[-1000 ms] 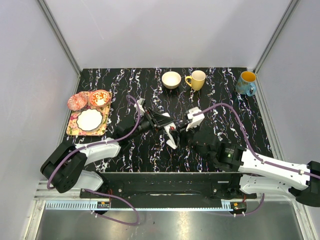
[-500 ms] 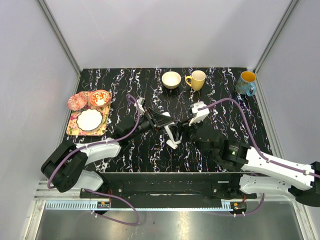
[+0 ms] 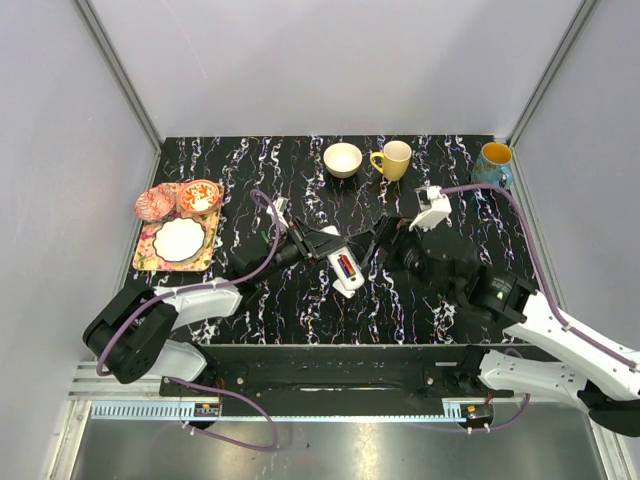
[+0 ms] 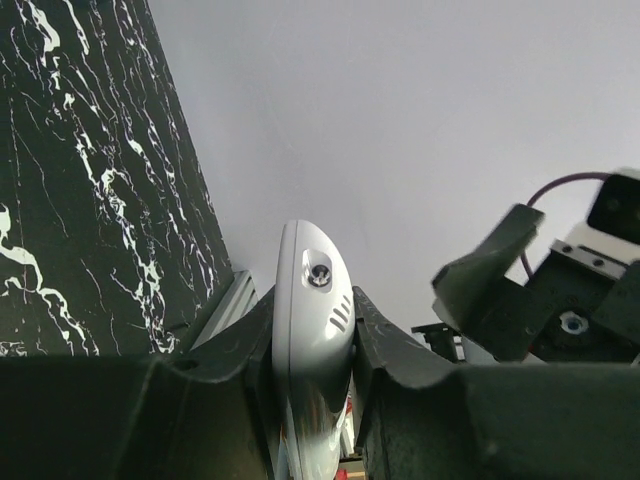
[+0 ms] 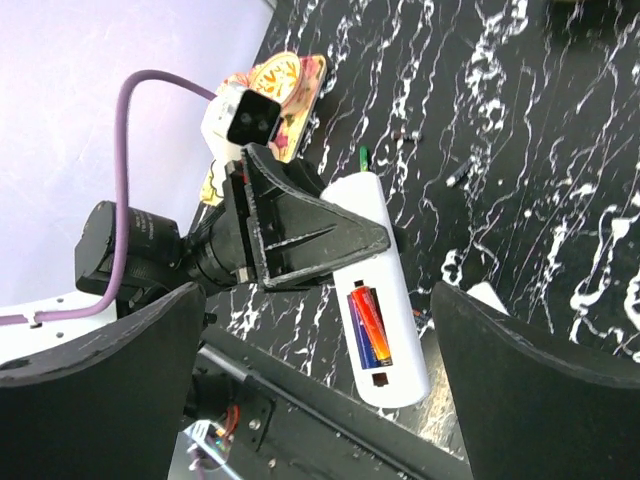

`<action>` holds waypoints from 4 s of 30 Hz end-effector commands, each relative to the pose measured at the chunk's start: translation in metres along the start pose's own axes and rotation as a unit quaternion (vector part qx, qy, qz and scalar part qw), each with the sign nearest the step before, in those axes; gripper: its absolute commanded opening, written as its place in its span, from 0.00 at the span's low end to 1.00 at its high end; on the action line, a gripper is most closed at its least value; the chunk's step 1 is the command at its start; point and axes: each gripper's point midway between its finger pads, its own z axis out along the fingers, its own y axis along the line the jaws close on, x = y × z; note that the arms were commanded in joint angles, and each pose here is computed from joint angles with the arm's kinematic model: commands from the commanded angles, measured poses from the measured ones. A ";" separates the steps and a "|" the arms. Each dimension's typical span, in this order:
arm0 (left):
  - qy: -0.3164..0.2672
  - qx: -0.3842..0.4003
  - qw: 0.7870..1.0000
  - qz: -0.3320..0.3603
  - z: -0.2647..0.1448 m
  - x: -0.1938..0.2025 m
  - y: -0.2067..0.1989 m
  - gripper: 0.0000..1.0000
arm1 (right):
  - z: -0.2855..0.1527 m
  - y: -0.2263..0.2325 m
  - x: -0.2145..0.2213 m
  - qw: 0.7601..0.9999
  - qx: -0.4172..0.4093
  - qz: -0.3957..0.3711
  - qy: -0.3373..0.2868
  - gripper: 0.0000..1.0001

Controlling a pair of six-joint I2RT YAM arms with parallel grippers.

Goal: Load the batteries into the remote control

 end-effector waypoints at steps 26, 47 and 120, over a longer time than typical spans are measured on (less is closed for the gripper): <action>-0.027 0.069 0.996 0.047 -0.015 -0.021 -0.027 0.00 | 0.053 -0.016 0.068 0.957 -0.034 0.178 0.225 0.96; -0.028 0.086 0.995 0.042 -0.014 -0.022 -0.035 0.00 | 0.067 -0.033 0.073 0.949 -0.039 0.222 0.219 0.87; -0.038 0.101 0.993 0.056 -0.009 -0.040 -0.067 0.00 | 0.057 -0.050 0.094 0.941 -0.048 0.246 0.228 0.86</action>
